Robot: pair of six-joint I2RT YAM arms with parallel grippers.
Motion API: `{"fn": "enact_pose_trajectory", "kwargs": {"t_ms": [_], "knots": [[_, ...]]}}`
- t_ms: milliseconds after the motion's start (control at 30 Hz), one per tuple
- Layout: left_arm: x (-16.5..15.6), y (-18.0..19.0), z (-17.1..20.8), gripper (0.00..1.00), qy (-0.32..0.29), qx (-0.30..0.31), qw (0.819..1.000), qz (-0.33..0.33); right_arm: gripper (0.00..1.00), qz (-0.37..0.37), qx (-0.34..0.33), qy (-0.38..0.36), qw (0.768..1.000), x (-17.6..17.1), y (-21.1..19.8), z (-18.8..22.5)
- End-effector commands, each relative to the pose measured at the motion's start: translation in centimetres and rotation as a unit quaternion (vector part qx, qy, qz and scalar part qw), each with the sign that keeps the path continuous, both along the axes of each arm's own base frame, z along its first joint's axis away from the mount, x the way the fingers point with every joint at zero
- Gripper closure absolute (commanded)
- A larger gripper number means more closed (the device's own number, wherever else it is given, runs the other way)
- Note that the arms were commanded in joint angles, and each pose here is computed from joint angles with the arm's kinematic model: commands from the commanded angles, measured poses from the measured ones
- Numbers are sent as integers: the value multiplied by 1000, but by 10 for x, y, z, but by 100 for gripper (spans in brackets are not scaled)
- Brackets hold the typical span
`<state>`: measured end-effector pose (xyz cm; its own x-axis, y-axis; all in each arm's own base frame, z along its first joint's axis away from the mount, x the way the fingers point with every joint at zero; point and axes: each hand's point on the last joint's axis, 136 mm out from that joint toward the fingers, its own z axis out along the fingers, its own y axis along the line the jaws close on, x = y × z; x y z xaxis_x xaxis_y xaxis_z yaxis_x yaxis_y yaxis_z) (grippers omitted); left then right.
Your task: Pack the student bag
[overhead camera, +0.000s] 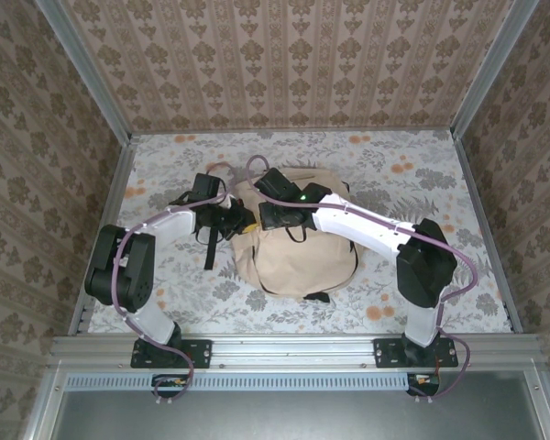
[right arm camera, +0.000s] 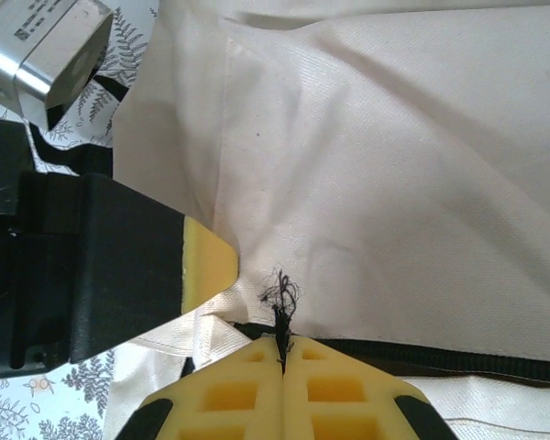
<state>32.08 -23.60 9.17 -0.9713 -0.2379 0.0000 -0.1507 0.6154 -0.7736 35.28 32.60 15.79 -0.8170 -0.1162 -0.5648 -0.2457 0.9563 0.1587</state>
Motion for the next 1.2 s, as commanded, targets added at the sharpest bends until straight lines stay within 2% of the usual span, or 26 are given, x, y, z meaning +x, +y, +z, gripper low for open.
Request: {"fn": "enact_pose_trajectory", "kwargs": {"t_ms": [0,100,333,667,900,1067,1133,1167], "knots": [[5,2,21,100,-46,13,999,-6,100,-32,-33,-39,998,1,-25,21],[4,13,17,100,-48,35,998,7,100,-53,-68,-56,995,4,-42,26],[1,28,11,100,-42,41,998,24,100,-87,-133,-70,985,10,-69,21],[1,43,7,100,-39,52,997,35,100,-135,-169,-79,973,19,-96,25],[1,47,9,100,-44,55,997,37,100,-129,-160,-70,976,19,-92,22],[-2,42,20,99,-58,37,997,28,100,-43,-75,-47,995,17,-47,15],[-5,42,24,75,-58,34,997,24,100,-23,-57,-39,997,15,-36,12],[-6,42,25,69,-59,31,998,24,100,-22,-52,-38,998,15,-34,13]]}}
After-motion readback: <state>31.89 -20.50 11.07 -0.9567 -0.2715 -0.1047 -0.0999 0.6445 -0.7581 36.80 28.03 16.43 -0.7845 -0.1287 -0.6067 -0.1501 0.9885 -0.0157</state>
